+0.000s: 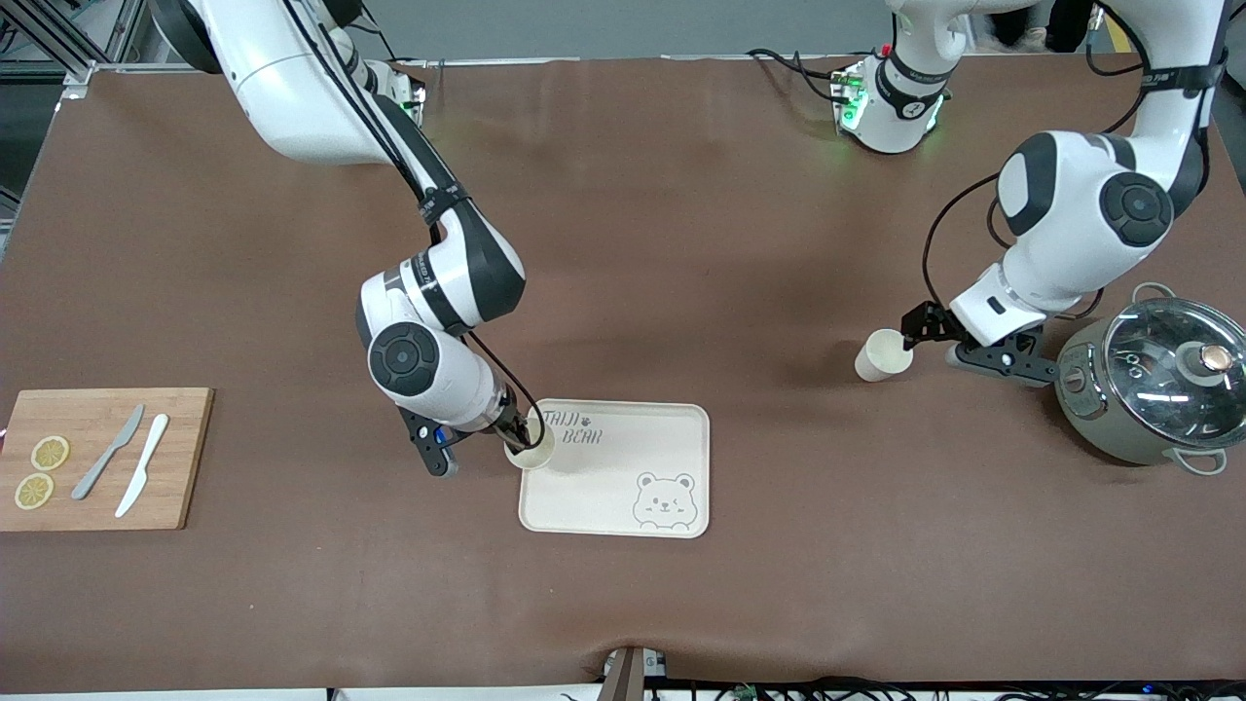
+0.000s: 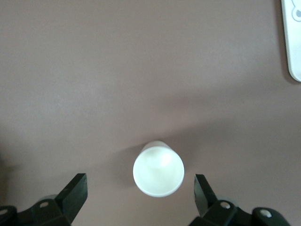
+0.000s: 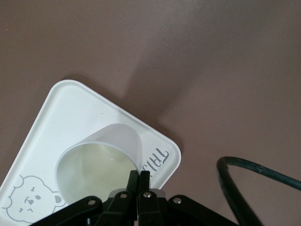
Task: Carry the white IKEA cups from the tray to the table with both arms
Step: 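Set the cup down and open the left gripper while the right carries, then lower the held cup onto the table beside the cutting board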
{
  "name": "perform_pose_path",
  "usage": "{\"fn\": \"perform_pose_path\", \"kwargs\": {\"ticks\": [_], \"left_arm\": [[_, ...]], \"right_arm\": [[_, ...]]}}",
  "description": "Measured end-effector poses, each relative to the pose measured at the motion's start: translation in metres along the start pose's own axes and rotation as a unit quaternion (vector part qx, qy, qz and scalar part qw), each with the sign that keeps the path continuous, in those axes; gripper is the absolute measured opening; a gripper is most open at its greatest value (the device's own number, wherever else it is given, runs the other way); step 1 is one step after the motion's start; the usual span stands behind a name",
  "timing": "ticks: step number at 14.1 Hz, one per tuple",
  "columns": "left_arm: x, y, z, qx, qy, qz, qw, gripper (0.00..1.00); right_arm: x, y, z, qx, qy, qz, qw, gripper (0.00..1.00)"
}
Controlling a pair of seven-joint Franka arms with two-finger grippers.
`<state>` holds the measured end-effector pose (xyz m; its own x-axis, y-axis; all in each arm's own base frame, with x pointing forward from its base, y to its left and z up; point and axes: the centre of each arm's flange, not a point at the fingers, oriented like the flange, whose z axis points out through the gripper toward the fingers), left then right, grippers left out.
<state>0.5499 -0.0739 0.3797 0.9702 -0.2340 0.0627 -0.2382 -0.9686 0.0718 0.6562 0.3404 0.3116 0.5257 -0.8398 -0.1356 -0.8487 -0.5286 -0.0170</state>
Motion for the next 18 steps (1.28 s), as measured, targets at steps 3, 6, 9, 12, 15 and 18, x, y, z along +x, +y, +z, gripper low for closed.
{"fn": "perform_pose_path", "kwargs": {"ticks": [3,6,9,12,15,18], "left_arm": [[-0.008,0.004,-0.035,0.002,-0.014,0.001,1.000,1.00],[-0.019,0.008,-0.075,0.007,-0.010,-0.006,1.000,1.00],[-0.020,0.012,-0.107,0.009,-0.011,-0.017,1.000,1.00],[-0.014,0.013,-0.120,0.009,-0.002,-0.016,1.000,1.00],[-0.009,0.014,-0.132,0.009,0.008,-0.015,1.000,1.00],[-0.002,0.014,-0.150,0.007,0.007,-0.033,0.999,1.00]], "right_arm": [[0.015,0.007,-0.010,-0.018,-0.004,-0.021,1.000,0.02],[0.036,0.017,-0.026,-0.033,-0.009,-0.063,0.997,0.02],[0.067,0.039,-0.040,-0.039,-0.014,-0.119,0.992,0.02],[0.107,0.073,-0.049,-0.033,-0.014,-0.167,0.985,0.02],[0.132,0.106,-0.039,-0.027,-0.011,-0.201,0.979,0.02],[0.153,0.133,-0.033,-0.034,-0.017,-0.238,0.970,0.02]]}}
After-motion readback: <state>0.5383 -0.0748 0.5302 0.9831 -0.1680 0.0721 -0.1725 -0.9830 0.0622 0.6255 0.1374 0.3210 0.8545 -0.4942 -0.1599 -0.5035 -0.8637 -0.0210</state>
